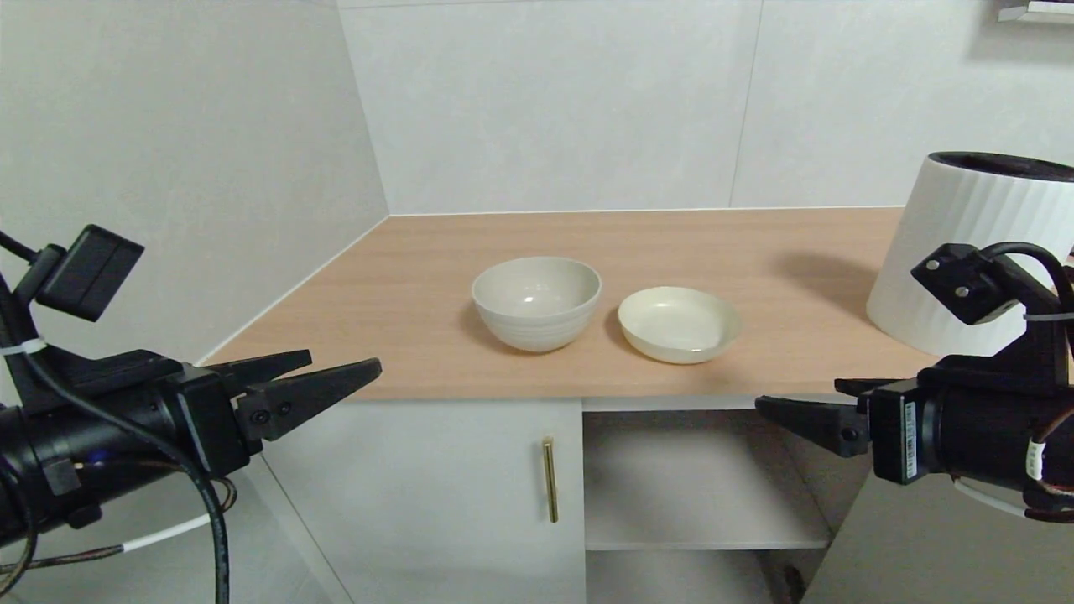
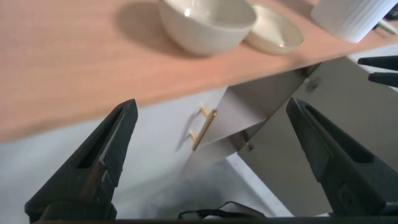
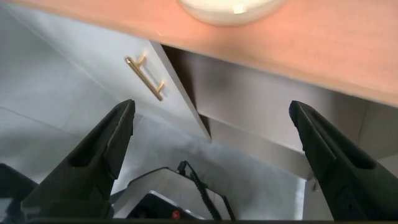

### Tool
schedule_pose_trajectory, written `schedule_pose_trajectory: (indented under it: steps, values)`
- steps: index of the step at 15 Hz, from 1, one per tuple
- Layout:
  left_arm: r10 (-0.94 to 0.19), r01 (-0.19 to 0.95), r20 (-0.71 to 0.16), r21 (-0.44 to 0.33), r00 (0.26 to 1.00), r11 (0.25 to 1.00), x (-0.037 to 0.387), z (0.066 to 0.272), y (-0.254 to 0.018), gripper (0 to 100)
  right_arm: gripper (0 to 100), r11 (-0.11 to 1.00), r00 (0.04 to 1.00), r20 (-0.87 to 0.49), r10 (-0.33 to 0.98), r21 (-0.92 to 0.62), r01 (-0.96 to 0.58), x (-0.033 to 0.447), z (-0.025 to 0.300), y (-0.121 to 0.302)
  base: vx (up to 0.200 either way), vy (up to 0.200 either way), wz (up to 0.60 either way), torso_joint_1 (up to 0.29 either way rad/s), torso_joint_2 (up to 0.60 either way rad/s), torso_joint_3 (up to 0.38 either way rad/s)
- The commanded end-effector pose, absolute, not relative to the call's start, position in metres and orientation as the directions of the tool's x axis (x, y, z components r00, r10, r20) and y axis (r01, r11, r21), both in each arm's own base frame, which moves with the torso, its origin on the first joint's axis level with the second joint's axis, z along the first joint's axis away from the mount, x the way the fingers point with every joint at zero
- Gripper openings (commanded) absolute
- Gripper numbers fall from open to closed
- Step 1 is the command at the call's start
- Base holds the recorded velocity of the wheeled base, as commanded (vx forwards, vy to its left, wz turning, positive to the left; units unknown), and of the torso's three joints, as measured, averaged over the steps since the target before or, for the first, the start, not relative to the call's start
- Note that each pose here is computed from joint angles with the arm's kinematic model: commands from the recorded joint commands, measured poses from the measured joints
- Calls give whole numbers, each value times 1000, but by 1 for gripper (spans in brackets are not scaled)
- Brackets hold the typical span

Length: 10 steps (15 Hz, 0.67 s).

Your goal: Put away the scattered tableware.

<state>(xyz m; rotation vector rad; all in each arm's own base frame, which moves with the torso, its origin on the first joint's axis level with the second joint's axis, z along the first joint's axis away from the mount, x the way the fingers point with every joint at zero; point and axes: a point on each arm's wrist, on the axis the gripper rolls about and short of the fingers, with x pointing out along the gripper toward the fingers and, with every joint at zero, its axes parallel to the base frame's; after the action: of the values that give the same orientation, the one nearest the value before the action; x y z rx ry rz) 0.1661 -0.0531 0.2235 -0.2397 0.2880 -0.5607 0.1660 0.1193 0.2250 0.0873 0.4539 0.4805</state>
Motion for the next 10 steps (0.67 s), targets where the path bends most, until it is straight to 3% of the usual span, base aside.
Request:
schedule_pose_trajectory:
  steps: [1,6,7,10]
  values:
    - [-552,485,-205,-301,808,821,167,223,-53,100,100,885,787,-406,464,185,-426,167,224,120,0,0,0,203,-476,-286]
    - [-547,479,-208,-301,811,825,172,224,-54,100,100,882,782,-409,470,183,-434,167,223,121,0,0,0,210,-481,-278]
    - [-536,470,-194,-302,821,829,179,232,-54,100,100,877,777,-407,480,181,-446,168,223,121,0,0,0,178,-408,-217]
    - [-541,465,-204,-326,816,823,194,238,-58,100,100,867,775,-393,495,162,-472,180,226,130,0,0,0,64,-137,-79]
